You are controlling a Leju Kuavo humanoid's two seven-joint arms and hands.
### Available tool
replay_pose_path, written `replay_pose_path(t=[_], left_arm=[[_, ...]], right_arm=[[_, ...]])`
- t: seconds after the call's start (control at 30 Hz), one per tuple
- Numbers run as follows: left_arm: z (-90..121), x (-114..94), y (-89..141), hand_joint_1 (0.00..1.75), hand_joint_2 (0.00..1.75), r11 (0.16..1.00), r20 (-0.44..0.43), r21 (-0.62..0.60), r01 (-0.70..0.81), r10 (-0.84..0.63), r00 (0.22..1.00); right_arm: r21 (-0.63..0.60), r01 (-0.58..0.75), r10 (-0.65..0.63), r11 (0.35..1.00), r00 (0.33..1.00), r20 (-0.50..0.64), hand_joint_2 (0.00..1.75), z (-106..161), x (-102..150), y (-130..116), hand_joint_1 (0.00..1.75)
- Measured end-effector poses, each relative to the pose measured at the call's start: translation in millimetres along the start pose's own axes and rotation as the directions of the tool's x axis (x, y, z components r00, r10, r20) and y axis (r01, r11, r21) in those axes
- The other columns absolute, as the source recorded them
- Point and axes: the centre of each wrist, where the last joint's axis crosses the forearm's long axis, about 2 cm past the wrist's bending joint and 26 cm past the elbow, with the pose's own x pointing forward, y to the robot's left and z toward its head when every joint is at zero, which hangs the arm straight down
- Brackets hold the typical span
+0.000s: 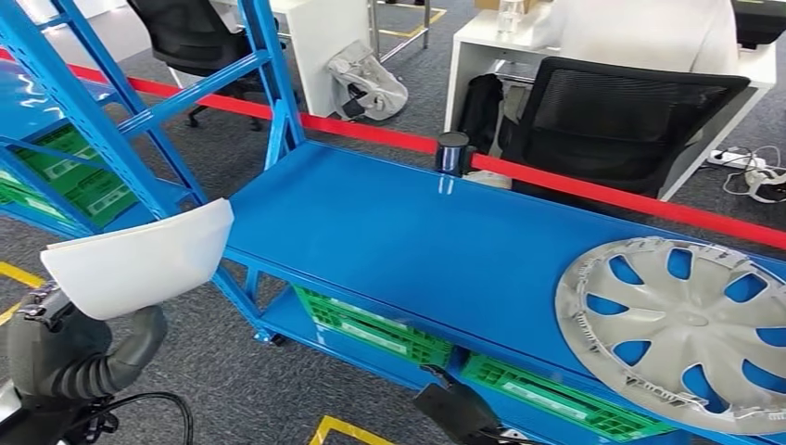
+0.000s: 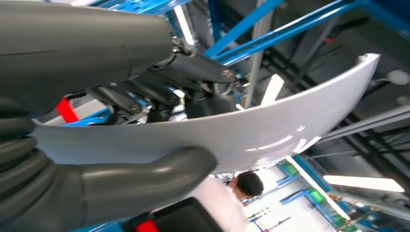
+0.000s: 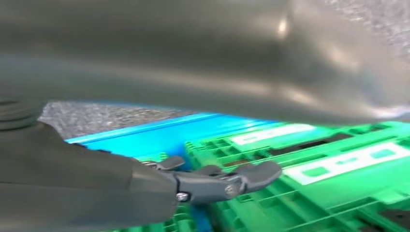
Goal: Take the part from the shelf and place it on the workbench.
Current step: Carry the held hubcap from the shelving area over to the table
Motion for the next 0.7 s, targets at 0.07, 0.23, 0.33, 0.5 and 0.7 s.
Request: replay_pose_path(t=[0.07,0.23,0.33,0.5,0.7], left_arm=[[2.3,1.9,0.6,1.75,1.75,1.0,-0.001,0.006,0.002,-0.002,1.0],[4.7,3.1,0.4,1.75,1.75,1.0,-0.003,0.005,0.008,-0.008,1.0],[5.5,2.8,0.1,1.75,1.75,1.0,-0.005,-0.002,0.017,-0.017,1.0],[4.0,3.8,1.0,1.75,1.75,0.999,0.009,-0.01,0.035,-0.035,0.999],[2.5,4.0,1.5,1.75,1.75,0.999,0.015,-0.014,0.039,-0.038,0.999]], right_arm=[[0.0,-0.002,0.002,1.0,1.0,0.005,0.0,-1.7,1.4,-0.8,0.0],[0.005,0.01,-0.01,1.0,1.0,-0.002,0.0,-0.5,0.0,0.3,0.0],[0.004,0.02,-0.02,1.0,1.0,0.006,0.0,-0.4,-0.5,0.1,0.0],[-0.003,0.023,-0.023,1.0,1.0,0.013,0.0,-0.7,-0.1,0.7,0.0],[-0.011,0.027,-0.027,1.0,1.0,0.005,0.0,0.9,-1.3,1.7,0.0]])
